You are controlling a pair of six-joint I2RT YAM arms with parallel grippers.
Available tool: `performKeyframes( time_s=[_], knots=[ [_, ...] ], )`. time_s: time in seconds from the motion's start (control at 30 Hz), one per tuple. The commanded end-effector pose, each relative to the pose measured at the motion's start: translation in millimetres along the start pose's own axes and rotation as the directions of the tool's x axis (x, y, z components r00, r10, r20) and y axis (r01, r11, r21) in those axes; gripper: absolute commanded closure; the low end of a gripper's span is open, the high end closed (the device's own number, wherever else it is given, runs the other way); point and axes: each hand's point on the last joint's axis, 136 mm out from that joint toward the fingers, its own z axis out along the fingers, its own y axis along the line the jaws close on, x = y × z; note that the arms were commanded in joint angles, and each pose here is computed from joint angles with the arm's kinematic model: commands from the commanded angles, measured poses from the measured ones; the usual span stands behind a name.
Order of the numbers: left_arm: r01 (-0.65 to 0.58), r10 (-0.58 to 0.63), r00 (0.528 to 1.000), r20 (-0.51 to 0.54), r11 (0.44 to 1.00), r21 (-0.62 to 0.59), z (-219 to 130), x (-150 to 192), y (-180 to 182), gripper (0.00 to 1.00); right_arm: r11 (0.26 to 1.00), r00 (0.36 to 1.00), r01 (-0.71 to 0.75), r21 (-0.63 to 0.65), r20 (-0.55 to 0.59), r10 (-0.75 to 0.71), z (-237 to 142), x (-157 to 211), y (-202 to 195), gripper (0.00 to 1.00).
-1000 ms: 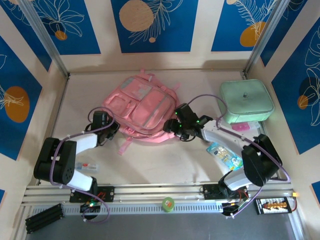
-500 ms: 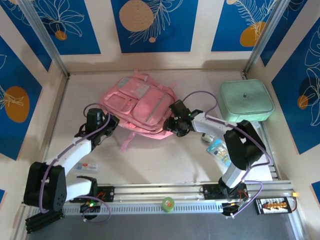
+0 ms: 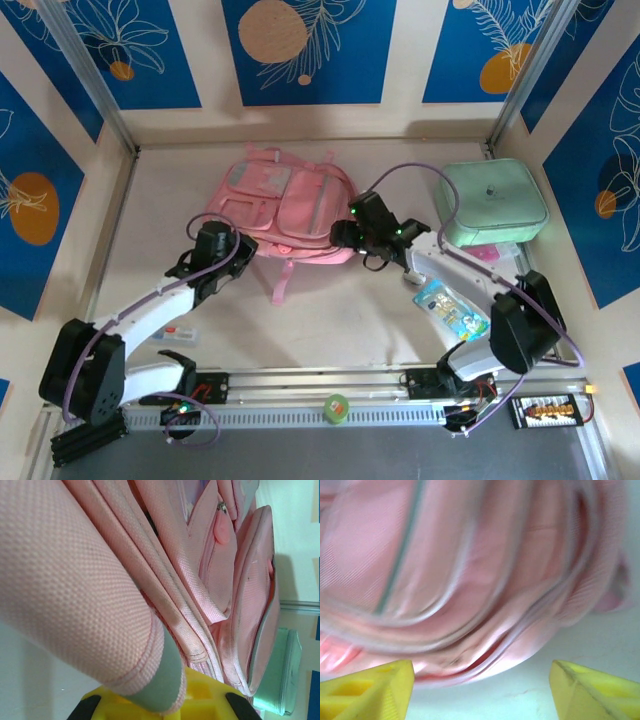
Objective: Pack the student bag
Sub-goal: Zip the student bag at the center of the table.
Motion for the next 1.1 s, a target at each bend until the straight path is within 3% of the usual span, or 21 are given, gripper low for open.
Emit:
performKeyframes(
  time_s=[0.0,0.1,0.3,0.57,0.77,1.07],
  knots=[
    [-0.006,0.002,1.000,0.031,0.990,0.139,-2.9,-4.3,-49.4,1.00,0.989,0.989,0.146,-0.033,-0.025,-0.147,-8.6,30.3,28.8,0.27],
    [-0.011,0.007,1.000,0.025,0.989,0.147,-0.4,-0.9,-54.2,1.00,0.979,0.980,0.198,-0.053,-0.027,-0.199,-3.5,45.6,57.0,0.30],
    [-0.008,0.007,1.000,0.011,0.986,0.165,-2.5,2.2,-59.7,1.00,0.950,0.950,0.310,-0.041,-0.029,-0.311,21.6,60.6,91.7,0.48],
    [-0.034,0.032,0.999,0.012,0.987,0.156,-10.7,2.2,-60.8,1.00,0.941,0.941,0.338,0.028,-0.037,-0.337,53.4,57.0,105.1,0.69],
    [-0.040,0.038,0.999,0.014,0.986,0.160,-12.0,1.2,-63.6,1.00,0.927,0.938,0.346,0.142,-0.028,-0.346,63.5,49.2,103.9,0.74],
    [-0.037,0.036,0.999,0.013,0.987,0.157,-13.1,1.5,-62.7,1.00,0.939,0.960,0.275,0.208,-0.011,-0.279,63.2,39.9,89.8,0.68]
  ],
)
